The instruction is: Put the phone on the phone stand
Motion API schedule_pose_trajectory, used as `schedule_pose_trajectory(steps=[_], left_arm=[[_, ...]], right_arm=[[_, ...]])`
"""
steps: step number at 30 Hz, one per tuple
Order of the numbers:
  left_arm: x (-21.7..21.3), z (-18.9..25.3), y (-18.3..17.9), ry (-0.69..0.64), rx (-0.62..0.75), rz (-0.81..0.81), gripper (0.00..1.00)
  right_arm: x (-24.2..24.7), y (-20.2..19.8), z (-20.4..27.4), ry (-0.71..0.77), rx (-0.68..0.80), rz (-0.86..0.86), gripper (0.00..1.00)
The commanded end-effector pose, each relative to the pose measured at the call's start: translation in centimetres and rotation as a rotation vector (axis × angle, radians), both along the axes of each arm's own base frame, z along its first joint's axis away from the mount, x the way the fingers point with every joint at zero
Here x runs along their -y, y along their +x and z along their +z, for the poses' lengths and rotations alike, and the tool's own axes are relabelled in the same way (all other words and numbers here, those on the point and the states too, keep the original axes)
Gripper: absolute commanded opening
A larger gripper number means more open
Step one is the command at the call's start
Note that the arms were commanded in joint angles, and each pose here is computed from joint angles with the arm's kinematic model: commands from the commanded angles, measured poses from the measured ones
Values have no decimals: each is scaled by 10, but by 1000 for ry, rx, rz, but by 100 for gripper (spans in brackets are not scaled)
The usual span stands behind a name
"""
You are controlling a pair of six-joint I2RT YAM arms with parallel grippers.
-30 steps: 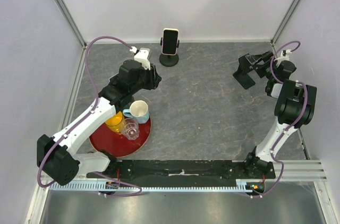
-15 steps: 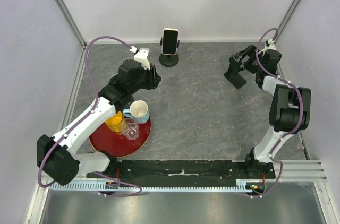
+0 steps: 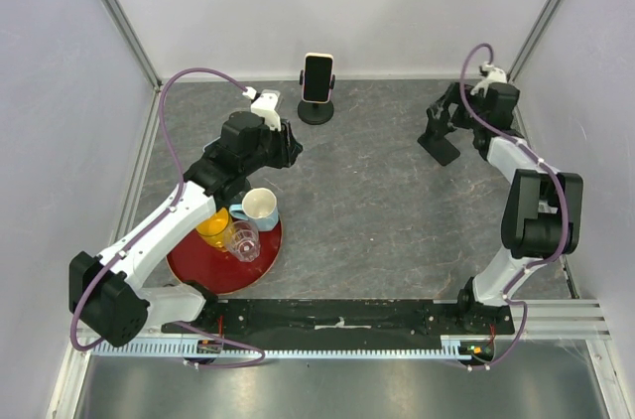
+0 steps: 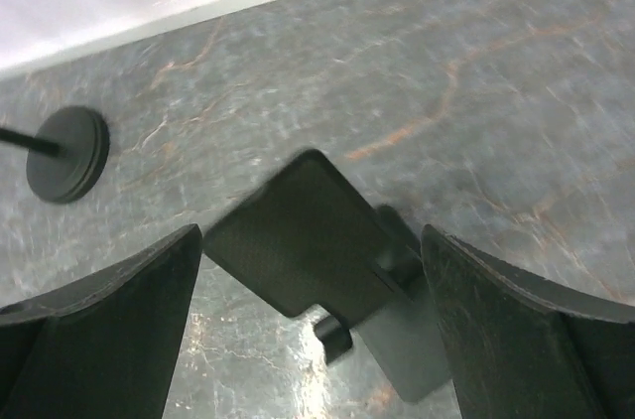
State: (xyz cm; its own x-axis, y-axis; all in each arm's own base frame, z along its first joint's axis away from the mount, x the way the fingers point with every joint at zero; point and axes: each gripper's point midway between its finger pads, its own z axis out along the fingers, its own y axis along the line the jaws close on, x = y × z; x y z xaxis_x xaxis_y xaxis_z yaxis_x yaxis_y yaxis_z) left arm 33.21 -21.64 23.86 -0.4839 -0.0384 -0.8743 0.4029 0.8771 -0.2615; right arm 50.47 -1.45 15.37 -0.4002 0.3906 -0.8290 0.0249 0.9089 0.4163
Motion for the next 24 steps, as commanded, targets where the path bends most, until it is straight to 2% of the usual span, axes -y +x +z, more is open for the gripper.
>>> schedule_pose_trajectory(steps=[1, 4, 9, 14, 16, 24], left_arm=[[6, 17, 4, -55, 14, -6, 41], [10, 10, 6, -52, -4, -14, 41], [12, 2, 9, -42, -27, -19, 42], [10, 3, 10, -41, -21, -12, 42], [9, 5, 10, -40, -16, -14, 42], [7, 14, 6, -50, 10, -14, 43]], right_arm=[[-30, 12, 28, -293, 107, 204, 98], [-33, 18, 33, -307, 123, 225, 98], [-18, 26, 23, -329, 109, 157, 98], [-45, 32, 7, -248, 110, 335, 98], [-49, 33, 0, -231, 97, 355, 98], [-29, 32, -10, -265, 57, 233, 98]])
